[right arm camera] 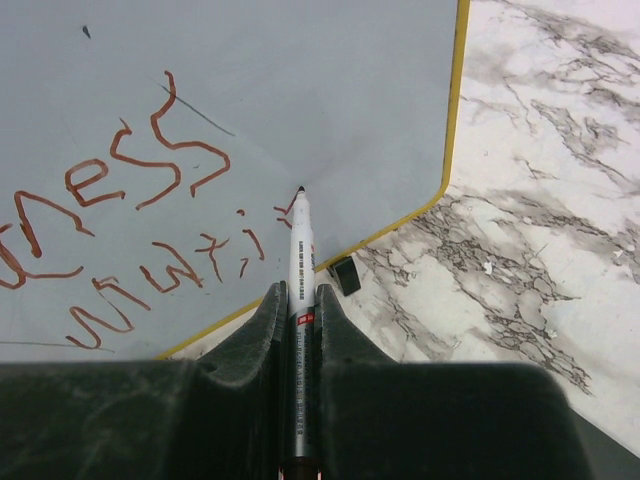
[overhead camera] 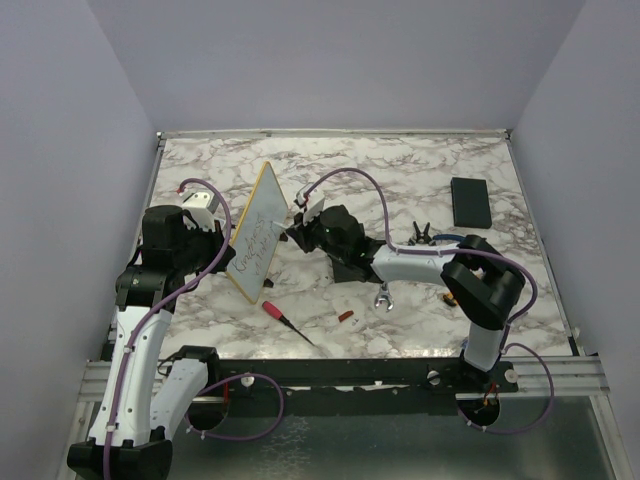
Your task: Write a sentence on the whiteboard
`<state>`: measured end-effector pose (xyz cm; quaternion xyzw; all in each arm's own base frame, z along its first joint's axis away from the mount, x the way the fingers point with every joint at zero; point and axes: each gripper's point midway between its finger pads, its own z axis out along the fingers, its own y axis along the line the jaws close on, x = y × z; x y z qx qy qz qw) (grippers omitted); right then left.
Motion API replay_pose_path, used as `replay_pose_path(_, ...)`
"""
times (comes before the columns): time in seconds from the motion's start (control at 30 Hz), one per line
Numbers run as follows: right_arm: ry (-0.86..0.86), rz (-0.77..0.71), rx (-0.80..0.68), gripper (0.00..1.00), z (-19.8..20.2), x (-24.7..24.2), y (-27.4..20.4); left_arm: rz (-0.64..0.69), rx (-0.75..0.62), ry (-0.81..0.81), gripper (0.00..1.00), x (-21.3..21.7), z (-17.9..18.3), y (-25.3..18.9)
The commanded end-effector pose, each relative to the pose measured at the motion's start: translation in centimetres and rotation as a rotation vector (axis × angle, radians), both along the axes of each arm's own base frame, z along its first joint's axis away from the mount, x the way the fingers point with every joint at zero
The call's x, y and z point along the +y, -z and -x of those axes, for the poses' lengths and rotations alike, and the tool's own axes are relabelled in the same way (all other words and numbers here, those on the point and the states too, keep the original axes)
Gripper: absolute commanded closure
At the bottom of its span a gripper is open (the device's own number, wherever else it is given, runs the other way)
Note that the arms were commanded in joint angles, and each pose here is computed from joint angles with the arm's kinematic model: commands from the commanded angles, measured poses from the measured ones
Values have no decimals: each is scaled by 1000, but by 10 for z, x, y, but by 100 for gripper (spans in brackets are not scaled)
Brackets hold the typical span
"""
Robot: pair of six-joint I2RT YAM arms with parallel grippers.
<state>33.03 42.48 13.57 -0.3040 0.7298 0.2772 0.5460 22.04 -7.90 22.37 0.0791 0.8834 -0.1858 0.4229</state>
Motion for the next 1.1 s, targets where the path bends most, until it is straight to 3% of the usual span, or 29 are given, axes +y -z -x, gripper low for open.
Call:
replay_pose_path(0.0,40,-19,-9,99,-11,5,-5,8,-1,25,100,-4,5,0)
replay_pose_path(0.43,37,23,29,99,-13,9,18,7,0,26,100,-4,5,1)
replay_pose_path(1.07,-122,9,34,99,16,16,19,8,3,25,100,-4,5,1)
